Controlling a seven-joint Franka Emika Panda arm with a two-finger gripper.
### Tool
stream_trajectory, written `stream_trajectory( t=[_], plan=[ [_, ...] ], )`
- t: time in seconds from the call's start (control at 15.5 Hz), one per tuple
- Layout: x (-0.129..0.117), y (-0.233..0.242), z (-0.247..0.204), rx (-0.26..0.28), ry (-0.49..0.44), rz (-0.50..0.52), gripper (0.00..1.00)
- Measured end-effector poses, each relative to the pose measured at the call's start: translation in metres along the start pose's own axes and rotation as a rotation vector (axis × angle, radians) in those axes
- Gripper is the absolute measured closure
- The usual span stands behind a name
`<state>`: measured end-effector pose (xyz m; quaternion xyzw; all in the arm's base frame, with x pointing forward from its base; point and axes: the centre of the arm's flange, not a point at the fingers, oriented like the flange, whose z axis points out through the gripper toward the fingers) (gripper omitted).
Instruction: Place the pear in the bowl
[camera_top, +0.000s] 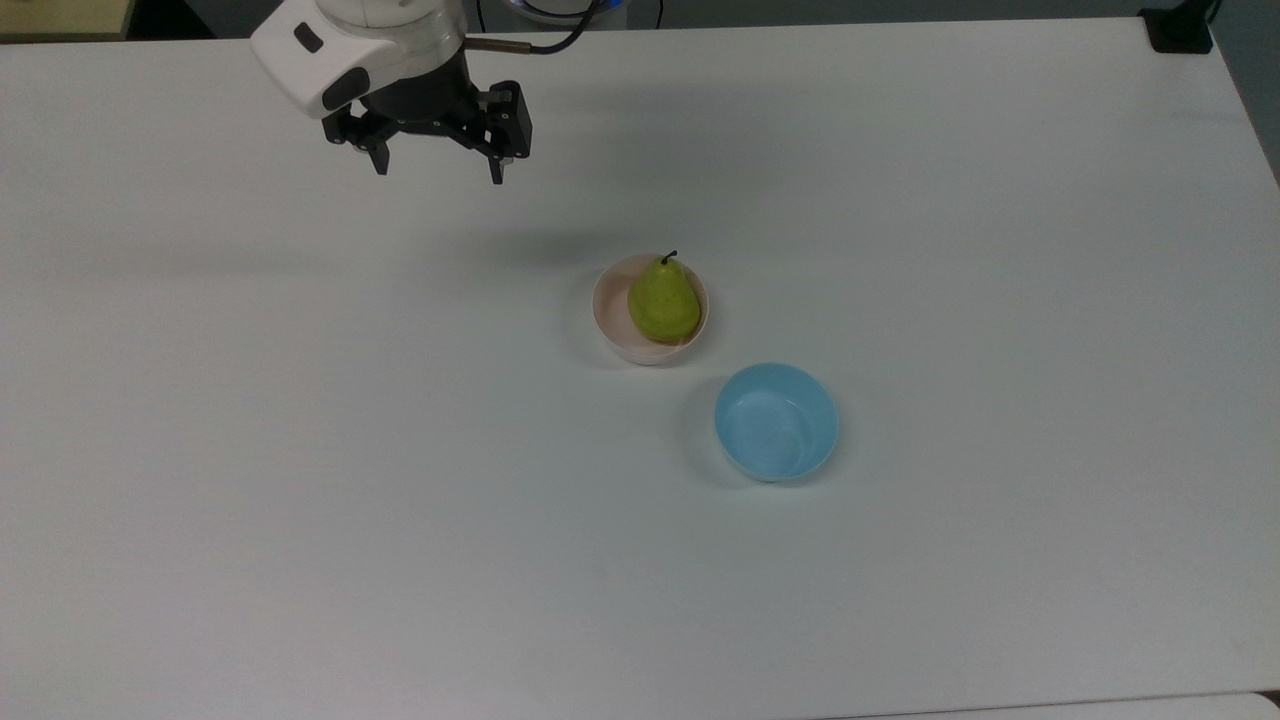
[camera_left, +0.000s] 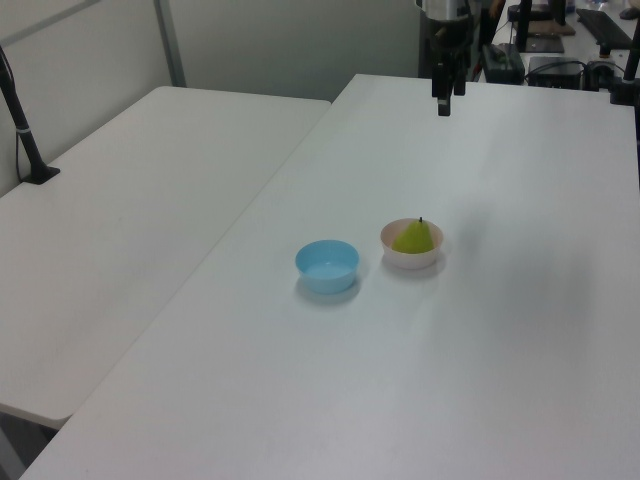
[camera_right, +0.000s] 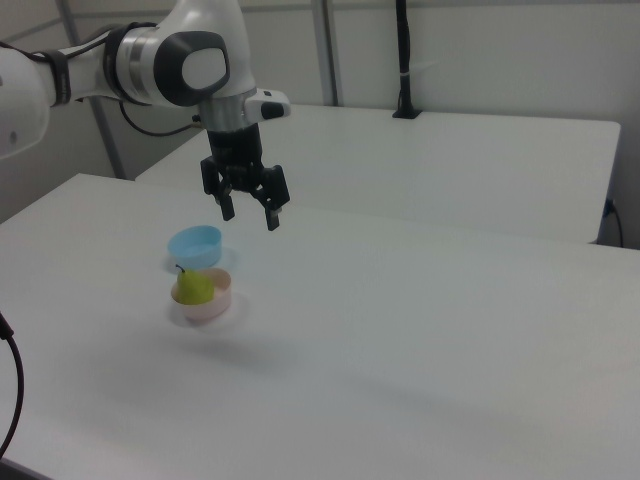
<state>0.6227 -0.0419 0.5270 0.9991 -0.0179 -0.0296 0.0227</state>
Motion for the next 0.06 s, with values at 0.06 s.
stream_trajectory(
  t=[0.06],
  plan=[
    [-0.0004, 0.0008, -0.0016, -0.001, 0.003, 0.003, 0.0]
  ],
)
